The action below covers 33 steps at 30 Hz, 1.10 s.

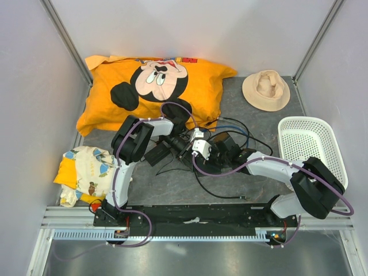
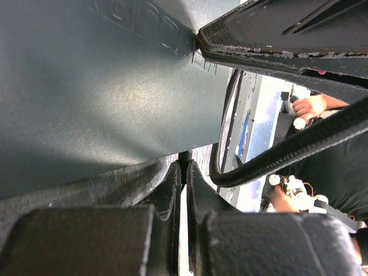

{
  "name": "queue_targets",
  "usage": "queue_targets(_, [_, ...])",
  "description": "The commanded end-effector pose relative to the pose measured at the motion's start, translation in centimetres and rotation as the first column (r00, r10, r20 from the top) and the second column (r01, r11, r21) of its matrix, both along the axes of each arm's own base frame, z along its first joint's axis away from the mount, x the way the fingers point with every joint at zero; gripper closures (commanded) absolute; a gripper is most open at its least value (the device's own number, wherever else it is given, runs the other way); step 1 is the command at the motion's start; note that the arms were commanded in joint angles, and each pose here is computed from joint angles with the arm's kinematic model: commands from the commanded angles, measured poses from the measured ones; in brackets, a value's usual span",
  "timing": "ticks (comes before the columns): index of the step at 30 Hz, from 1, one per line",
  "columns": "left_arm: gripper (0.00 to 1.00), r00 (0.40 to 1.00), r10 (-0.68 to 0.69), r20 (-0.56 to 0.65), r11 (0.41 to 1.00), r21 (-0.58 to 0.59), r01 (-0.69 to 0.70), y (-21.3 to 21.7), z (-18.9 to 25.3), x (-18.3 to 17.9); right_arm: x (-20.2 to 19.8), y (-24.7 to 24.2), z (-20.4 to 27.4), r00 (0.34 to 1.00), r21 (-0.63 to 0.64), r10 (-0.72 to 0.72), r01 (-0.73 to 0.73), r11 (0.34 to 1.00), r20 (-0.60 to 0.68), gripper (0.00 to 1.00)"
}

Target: Pull the plug from the switch port

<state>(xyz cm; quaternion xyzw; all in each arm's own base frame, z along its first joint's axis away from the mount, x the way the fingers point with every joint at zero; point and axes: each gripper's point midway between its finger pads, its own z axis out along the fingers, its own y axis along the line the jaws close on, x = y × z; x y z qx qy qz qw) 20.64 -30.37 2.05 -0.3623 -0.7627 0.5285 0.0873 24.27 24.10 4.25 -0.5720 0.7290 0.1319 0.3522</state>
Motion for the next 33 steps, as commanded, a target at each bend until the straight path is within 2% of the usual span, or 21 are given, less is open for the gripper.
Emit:
queue_targets(1, [0.98, 0.998, -0.022, 0.058, 0.999, -0.044, 0.025, -0.1, 0.3, 1.0, -3.1, -2.2, -3.2, 0.991, -0.090, -0.009, -0.003, 0.996, -0.131, 1.00])
queue_targets(4, [0.98, 1.000, -0.016, 0.026, 0.998, -0.060, 0.018, 0.1, 0.6, 0.2, -3.0, -2.2, -3.1, 0.992, -0.087, -0.009, -0.002, 0.996, -0.128, 1.00])
queue_targets(10, [0.98, 0.999, -0.013, 0.042, 0.998, -0.055, 0.015, 0.6, 1.0, -0.2, -3.2, -2.3, -3.3, 0.990, -0.096, -0.006, -0.008, 0.995, -0.141, 1.00])
queue_targets(23, [0.98, 0.996, 0.030, 0.085, 0.999, -0.048, -0.026, 0.4, 1.3, 2.5, -3.6, -2.0, -3.3, 0.985, -0.097, 0.009, -0.026, 0.995, -0.171, 1.00])
queue_targets(29, [0.98, 1.000, 0.021, 0.020, 0.999, -0.031, -0.020, 0.9, 0.2, 0.8, -3.4, -1.8, -3.4, 0.985, -0.096, 0.011, -0.028, 0.995, -0.171, 1.00])
queue_targets(33, [0.98, 1.000, 0.022, 0.020, 0.999, -0.045, -0.022, 0.9, 0.8, 0.5, -3.7, -2.2, -3.5, 0.984, -0.112, 0.008, -0.029, 0.993, -0.181, 1.00])
